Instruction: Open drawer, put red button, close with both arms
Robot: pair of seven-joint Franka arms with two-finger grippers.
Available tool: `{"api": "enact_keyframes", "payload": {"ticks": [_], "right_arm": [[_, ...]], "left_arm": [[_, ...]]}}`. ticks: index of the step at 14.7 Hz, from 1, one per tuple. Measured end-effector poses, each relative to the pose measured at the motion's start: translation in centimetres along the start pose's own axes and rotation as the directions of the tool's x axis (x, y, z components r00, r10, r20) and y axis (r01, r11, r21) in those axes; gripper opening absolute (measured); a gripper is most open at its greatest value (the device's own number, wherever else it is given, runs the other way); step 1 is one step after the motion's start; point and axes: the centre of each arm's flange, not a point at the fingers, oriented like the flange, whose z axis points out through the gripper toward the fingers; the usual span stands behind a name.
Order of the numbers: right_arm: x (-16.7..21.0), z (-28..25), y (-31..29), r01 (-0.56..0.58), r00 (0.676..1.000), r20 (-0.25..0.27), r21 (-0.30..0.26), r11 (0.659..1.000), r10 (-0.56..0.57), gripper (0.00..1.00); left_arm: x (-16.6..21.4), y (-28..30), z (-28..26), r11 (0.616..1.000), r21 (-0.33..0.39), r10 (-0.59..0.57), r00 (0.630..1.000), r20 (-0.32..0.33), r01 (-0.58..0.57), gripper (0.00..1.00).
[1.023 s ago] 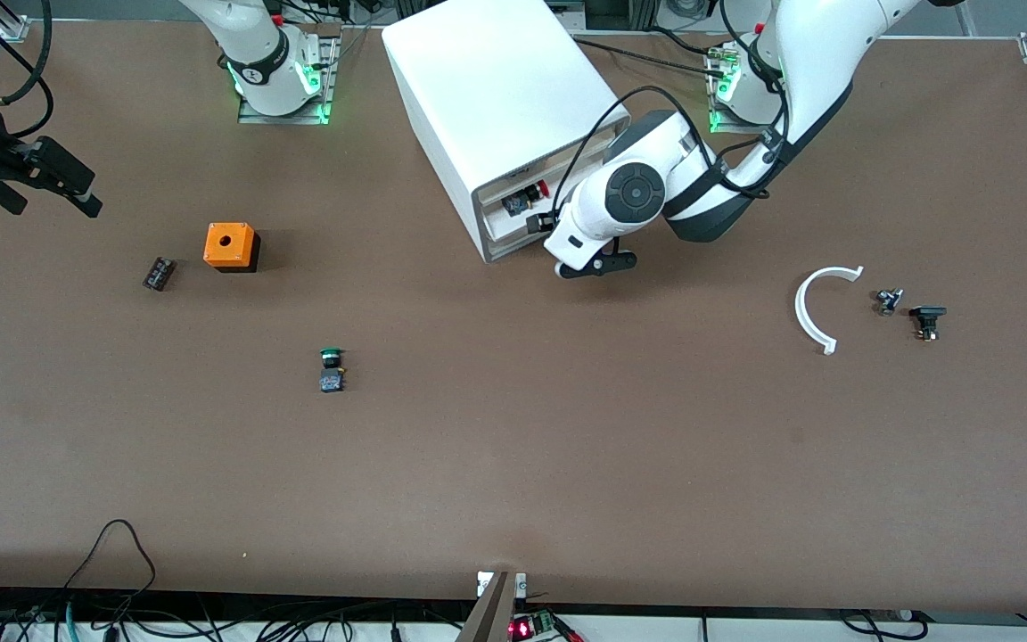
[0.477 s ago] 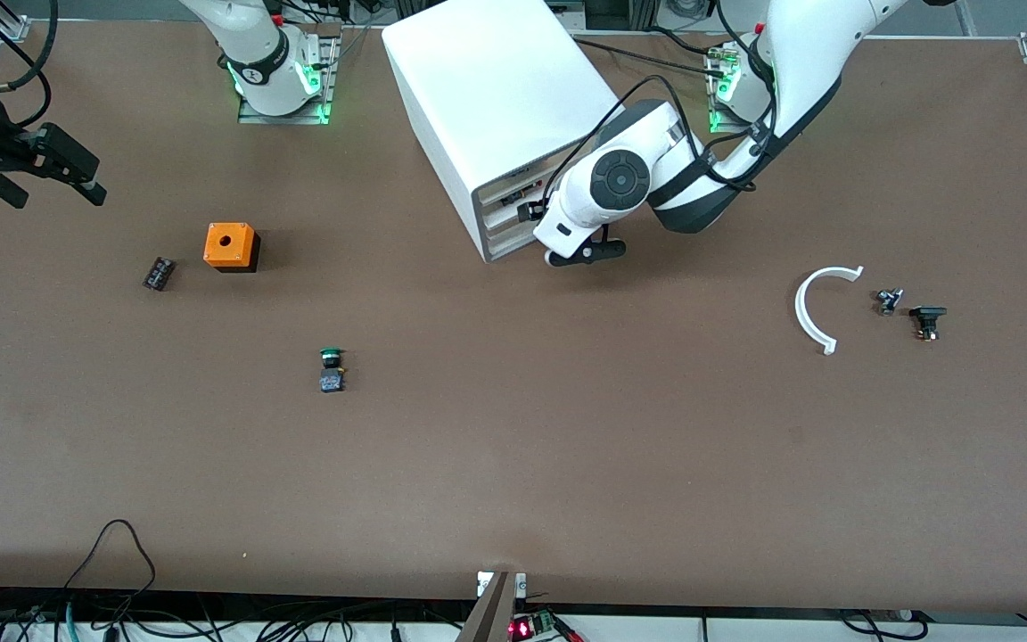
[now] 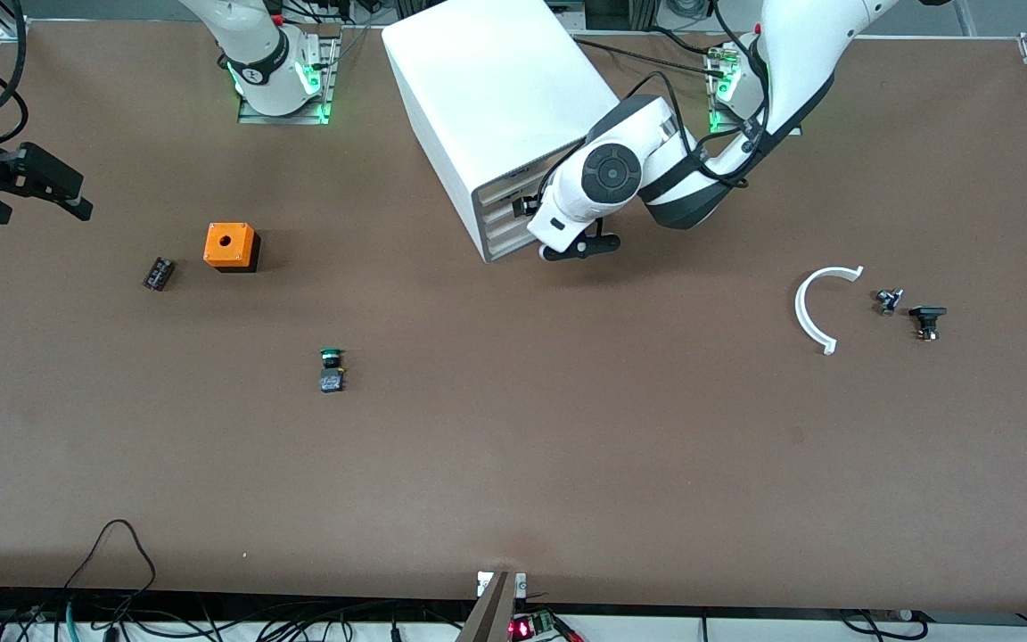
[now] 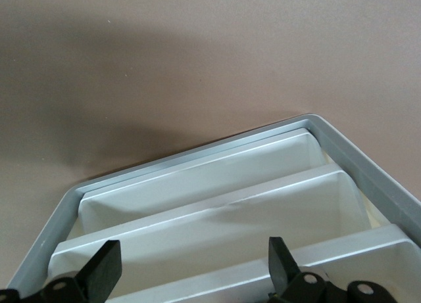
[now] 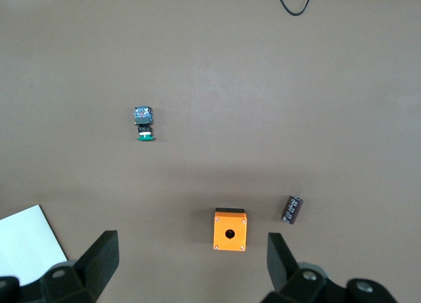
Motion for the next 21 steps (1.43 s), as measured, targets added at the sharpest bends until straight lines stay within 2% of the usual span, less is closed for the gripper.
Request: {"api": "enact_keyframes", "payload": {"ticks": [4, 7, 9, 13, 16, 21], "right_arm": [[0.2, 0.0, 0.3, 0.006, 1.000, 0.002, -0.055, 0.998, -0.006, 1.00], [0.3, 0.5, -0.5, 0.026, 1.000, 0.016, -0.074, 0.997, -0.025, 1.00], [0.4, 0.8, -0.5, 0.022, 1.000, 0.021, -0.074, 0.997, -0.021, 1.00], [0.9, 1.9, -0.3, -0.018, 1.000, 0.015, -0.073, 0.997, 0.019, 1.00], [0.7, 3.6, -0.5, -0.042, 0.998, -0.042, -0.068, 0.997, 0.039, 1.00], [-1.0, 3.7, -0.6, -0.042, 0.998, -0.048, -0.071, 0.997, 0.039, 1.00]], "left_arm": [[1.6, -0.7, -1.9, 0.999, -0.032, -0.020, 1.000, -0.023, 0.019, 1.00], [4.9, -3.0, -6.2, 0.998, -0.068, 0.005, 0.996, -0.093, -0.011, 1.00], [7.3, -5.3, -9.3, 0.998, -0.024, 0.054, 0.986, -0.156, -0.058, 1.00], [10.3, -8.6, -15.0, 0.981, 0.109, 0.181, 0.953, -0.241, -0.159, 1.00], [12.0, -11.1, -19.6, 0.947, 0.208, 0.296, 0.915, -0.275, -0.244, 1.00], [13.8, -17.4, -29.6, 0.889, 0.290, 0.439, 0.839, -0.323, -0.354, 1.00]]}}
